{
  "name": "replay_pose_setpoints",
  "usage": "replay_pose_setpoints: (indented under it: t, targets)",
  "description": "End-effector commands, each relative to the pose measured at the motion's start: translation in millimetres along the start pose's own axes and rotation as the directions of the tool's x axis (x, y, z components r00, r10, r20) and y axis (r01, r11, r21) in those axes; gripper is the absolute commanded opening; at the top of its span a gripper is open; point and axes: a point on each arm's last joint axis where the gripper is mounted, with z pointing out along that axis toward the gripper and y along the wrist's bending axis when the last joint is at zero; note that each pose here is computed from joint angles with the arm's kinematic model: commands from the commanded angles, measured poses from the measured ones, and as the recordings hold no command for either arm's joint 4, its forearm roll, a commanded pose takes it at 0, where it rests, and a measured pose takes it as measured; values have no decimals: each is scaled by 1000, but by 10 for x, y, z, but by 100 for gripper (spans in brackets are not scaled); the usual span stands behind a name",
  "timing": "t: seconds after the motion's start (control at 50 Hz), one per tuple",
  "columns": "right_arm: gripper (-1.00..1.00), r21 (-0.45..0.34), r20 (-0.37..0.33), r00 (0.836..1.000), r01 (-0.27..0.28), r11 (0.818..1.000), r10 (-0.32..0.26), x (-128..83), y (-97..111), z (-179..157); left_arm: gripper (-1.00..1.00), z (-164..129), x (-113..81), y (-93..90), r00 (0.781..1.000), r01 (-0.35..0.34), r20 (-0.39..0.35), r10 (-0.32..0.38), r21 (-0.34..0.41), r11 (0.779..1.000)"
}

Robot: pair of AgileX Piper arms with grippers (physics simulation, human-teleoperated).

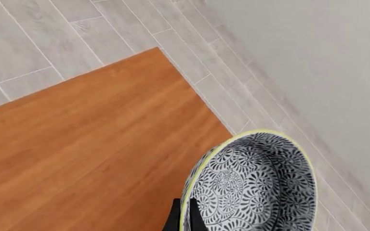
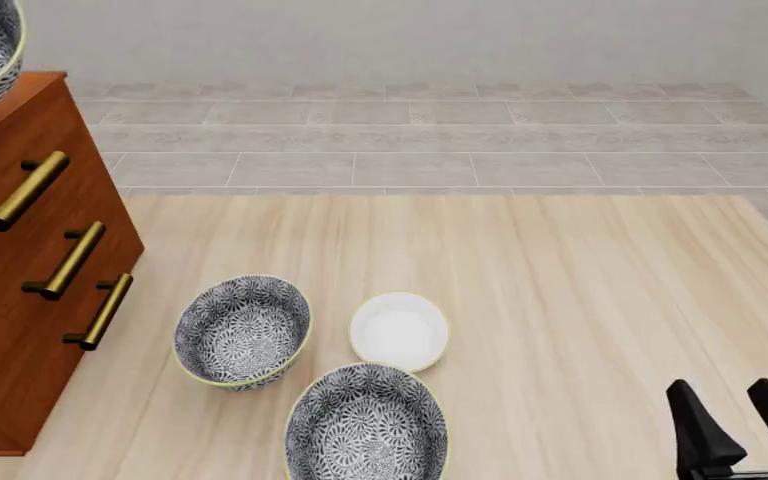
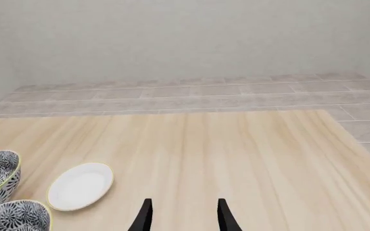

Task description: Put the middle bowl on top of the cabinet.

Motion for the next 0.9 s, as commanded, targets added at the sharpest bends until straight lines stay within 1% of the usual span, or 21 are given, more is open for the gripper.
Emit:
replay_pose_setpoints:
  t: [0.02,0.56,0.64,0.9]
  targets:
    - [100,-1,1,1000,2,1000,-2,-1,1,0,-100,48,-5,74,1000,16,6,-16,-16,1000]
    - [100,0,-3,1000,4,1000,-4,3,0,0,-100,129,-13,244,999,44,15,-43,-63,997]
    - [100,-2,-5,1000,6,1000,-6,4,1,0,-100,162,11,257,999,51,9,-51,-66,996]
    - [100,-2,-6,1000,10,1000,-10,6,1,0,-100,210,19,323,999,53,11,-52,-83,995]
